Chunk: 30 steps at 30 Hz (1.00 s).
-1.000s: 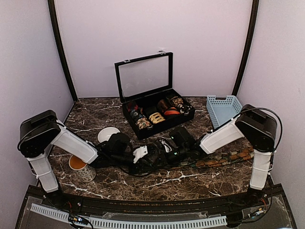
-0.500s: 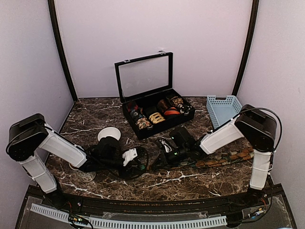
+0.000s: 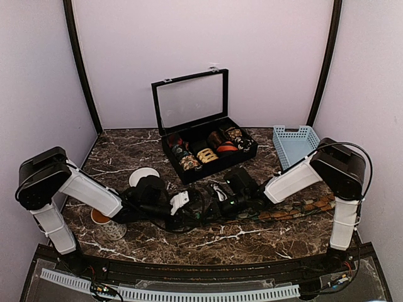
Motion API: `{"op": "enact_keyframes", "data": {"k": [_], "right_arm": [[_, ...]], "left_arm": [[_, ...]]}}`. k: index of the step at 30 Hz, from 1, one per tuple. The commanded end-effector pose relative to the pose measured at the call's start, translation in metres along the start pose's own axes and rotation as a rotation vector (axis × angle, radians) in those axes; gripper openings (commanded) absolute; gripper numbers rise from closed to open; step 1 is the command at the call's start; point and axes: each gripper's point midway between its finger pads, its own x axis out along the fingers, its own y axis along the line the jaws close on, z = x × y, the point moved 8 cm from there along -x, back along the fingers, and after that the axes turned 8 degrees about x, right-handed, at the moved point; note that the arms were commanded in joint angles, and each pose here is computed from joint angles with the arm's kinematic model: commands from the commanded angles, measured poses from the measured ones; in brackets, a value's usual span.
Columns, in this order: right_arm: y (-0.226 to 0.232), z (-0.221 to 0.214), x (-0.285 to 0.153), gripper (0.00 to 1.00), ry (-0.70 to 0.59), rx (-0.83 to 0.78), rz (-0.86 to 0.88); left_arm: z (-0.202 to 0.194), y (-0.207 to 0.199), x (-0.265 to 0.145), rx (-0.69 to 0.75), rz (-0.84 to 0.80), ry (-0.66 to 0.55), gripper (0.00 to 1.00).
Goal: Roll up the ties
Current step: Roll the tie at the center of the board.
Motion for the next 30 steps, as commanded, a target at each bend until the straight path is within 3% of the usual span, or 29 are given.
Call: {"op": "enact_keyframes", "data": {"k": [1,8,17,22,30], "right_arm": [[-0.018,-0.007,0.005,0.00,0.021,0.042,-0.049],[-0.017,-0.007,0.003,0.00,0.014,0.041,-0.040],[-0.007,-0.004,-0.012,0.01,-0.026,0.036,0.021],[0.001,0.001,-0.029,0.11,-0.064,0.026,0.056],[0.021,0.003,-0.044,0.37,-0.080,-0.004,0.122]], "left_arm": [[0.006,0.002,0.019,-0.016,-0.061,-0.033,0.26],[-0.022,-0.002,0.035,-0.070,-0.084,0.055,0.27],[-0.051,-0.010,0.021,-0.079,-0.058,0.232,0.21],[-0.057,-0.011,0.018,-0.080,-0.062,0.293,0.20],[-0.058,-0.009,0.022,-0.083,-0.074,0.316,0.19]]}}
